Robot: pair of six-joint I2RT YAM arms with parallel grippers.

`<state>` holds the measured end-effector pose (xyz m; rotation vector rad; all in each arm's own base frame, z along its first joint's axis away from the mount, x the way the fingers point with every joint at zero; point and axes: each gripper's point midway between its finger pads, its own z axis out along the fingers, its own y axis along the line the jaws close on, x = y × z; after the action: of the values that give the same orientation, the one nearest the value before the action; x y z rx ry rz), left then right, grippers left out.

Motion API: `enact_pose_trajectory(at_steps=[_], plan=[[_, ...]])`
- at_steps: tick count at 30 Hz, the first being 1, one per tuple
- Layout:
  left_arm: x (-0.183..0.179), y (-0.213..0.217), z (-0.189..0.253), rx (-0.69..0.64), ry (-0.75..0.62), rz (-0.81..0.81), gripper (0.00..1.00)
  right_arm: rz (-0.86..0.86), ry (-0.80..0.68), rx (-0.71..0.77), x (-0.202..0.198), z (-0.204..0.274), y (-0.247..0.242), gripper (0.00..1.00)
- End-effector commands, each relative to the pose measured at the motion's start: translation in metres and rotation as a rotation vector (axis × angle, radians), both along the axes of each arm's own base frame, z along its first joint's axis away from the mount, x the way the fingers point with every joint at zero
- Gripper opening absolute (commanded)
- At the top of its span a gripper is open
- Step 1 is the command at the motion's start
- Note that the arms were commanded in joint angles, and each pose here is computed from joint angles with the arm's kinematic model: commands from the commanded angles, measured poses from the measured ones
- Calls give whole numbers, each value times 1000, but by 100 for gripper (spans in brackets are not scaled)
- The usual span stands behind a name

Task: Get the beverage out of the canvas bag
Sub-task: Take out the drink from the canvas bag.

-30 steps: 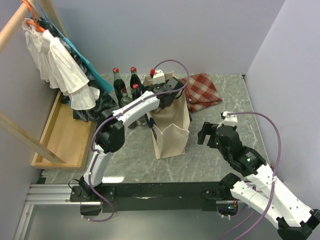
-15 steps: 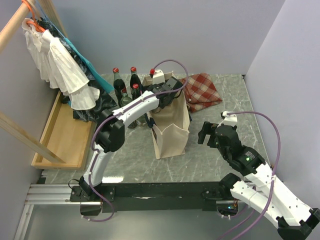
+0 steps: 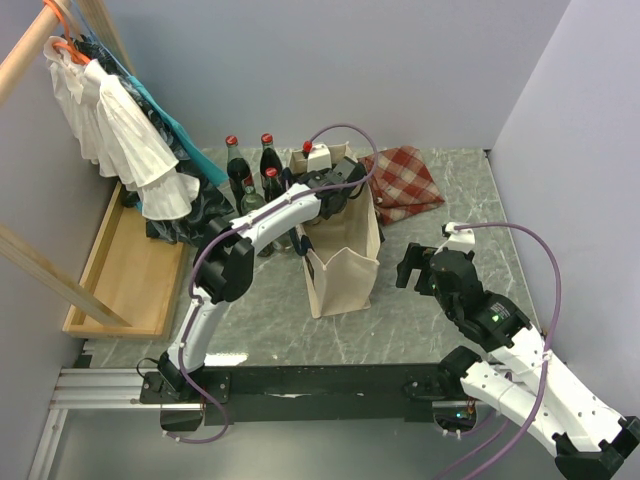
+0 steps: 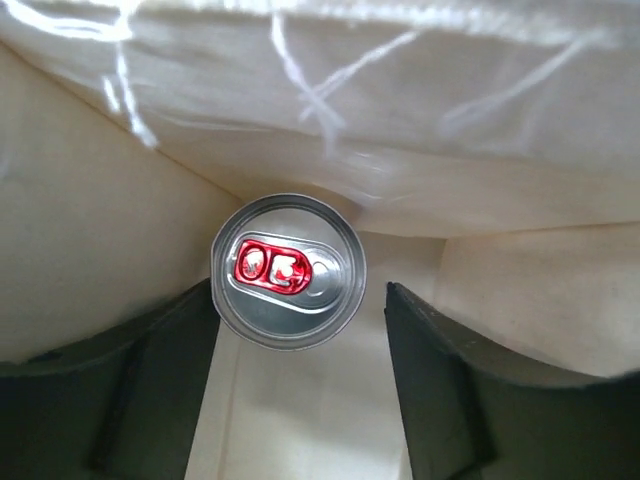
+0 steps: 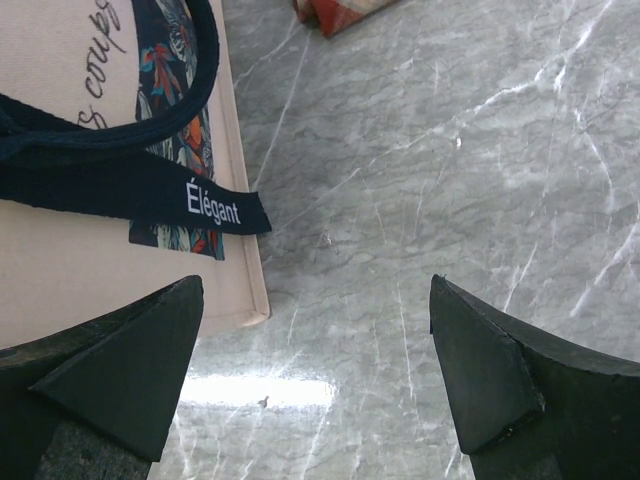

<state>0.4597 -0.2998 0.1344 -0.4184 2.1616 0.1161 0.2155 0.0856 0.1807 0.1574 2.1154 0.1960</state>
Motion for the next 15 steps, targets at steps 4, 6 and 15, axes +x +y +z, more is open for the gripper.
enact_pose_trajectory(at_steps=[4,6,15], plan=[[3,4,9,-4,-29,2,59,-22,-33,9,5,8,-1,100],[2,6,7,-4,-24,0,55,-23,-29,4,5,7,-1,100],[1,5,8,-2,-22,-7,7,-23,-30,5,5,8,-1,100]])
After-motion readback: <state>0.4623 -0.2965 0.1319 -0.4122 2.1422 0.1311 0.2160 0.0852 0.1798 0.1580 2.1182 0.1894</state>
